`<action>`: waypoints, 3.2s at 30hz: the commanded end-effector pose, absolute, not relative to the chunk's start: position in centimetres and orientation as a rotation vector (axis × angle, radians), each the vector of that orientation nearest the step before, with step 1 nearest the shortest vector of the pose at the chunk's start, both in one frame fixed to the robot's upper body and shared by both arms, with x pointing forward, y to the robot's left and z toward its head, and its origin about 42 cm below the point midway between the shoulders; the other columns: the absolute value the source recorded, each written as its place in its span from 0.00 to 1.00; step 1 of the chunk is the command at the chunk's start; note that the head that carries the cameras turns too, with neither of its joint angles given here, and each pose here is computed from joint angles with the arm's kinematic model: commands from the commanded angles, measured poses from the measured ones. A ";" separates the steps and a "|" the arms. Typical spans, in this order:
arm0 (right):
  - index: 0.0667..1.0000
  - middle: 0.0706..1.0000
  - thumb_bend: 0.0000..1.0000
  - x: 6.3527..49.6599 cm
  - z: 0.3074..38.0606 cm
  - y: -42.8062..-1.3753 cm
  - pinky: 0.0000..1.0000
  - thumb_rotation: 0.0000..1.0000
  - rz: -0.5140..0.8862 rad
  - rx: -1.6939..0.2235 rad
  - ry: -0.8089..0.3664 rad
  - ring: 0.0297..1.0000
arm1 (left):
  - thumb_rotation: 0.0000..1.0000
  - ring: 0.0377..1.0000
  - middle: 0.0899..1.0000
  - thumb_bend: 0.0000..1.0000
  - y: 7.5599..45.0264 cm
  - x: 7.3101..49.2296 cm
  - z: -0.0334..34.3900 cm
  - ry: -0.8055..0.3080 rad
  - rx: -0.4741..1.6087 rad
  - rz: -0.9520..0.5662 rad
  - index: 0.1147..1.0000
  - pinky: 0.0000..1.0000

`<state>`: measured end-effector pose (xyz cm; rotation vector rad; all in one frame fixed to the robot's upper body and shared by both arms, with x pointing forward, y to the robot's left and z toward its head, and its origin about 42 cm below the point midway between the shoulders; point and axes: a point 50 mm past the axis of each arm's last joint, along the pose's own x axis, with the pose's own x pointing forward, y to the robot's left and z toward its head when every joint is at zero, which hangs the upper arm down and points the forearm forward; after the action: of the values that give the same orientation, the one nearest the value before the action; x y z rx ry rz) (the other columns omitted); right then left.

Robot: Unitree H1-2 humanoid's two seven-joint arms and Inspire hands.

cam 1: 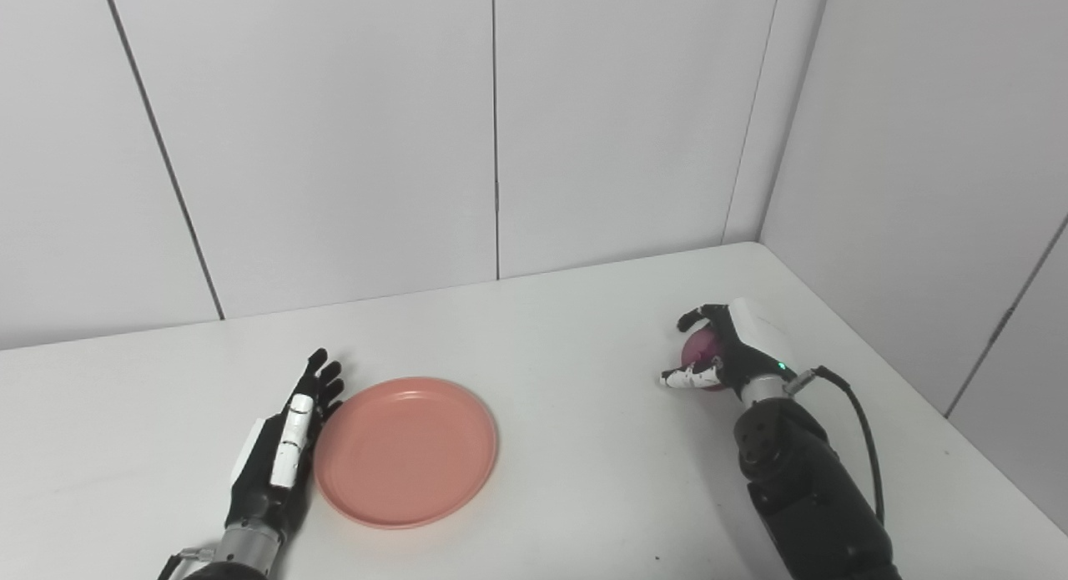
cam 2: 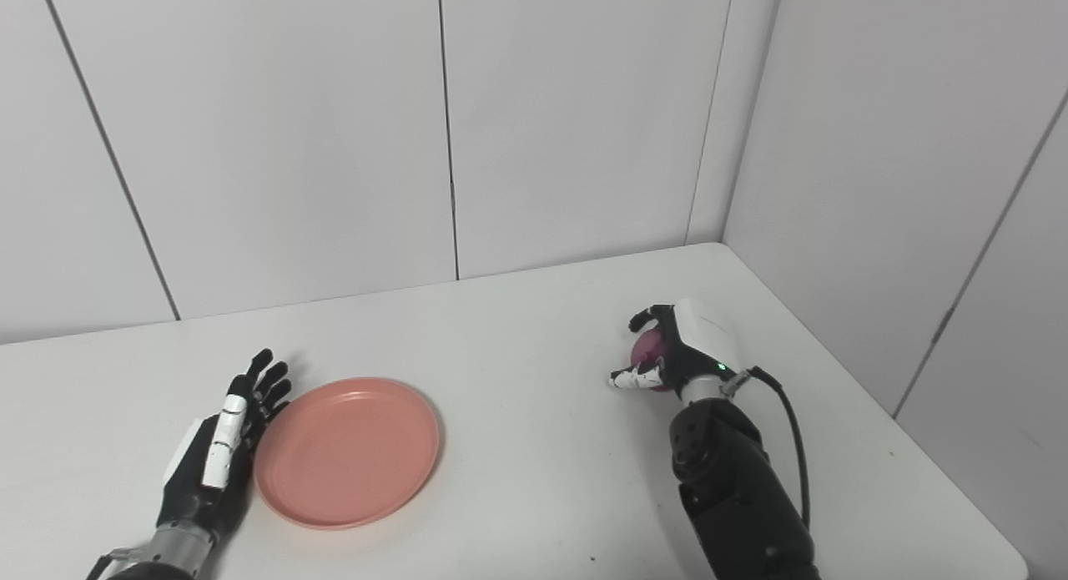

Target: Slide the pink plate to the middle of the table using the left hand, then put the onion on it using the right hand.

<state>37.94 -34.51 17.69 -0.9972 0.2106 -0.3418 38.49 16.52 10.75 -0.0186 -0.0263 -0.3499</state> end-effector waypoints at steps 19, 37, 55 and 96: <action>0.51 0.44 0.50 37.8 22.3 -31.4 0.27 0.00 -0.414 -0.834 -0.199 0.34 | 1.00 0.97 0.97 0.66 15.2 39.5 12.7 -0.096 -0.003 -0.360 0.98 0.96; 0.47 0.42 0.51 39.3 22.0 -23.4 0.14 0.00 -0.153 -0.707 -0.299 0.35 | 1.00 0.97 0.97 0.64 14.2 39.3 12.5 -0.101 0.002 -0.357 0.97 0.96; 0.44 0.46 0.51 40.5 21.2 -14.5 0.12 0.00 0.082 -0.656 -0.364 0.39 | 1.00 0.97 0.97 0.62 12.9 39.0 12.8 -0.104 -0.011 -0.358 0.97 0.96; 0.50 0.43 0.51 39.2 16.1 -10.6 0.27 0.00 0.303 -0.735 -0.346 0.35 | 1.00 0.98 0.98 0.60 12.0 39.3 13.6 -0.125 -0.035 -0.341 0.97 0.97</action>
<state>38.69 -11.09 14.16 -0.7472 -0.2514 0.3060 38.07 12.70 10.96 -0.0395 -0.0365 -0.3361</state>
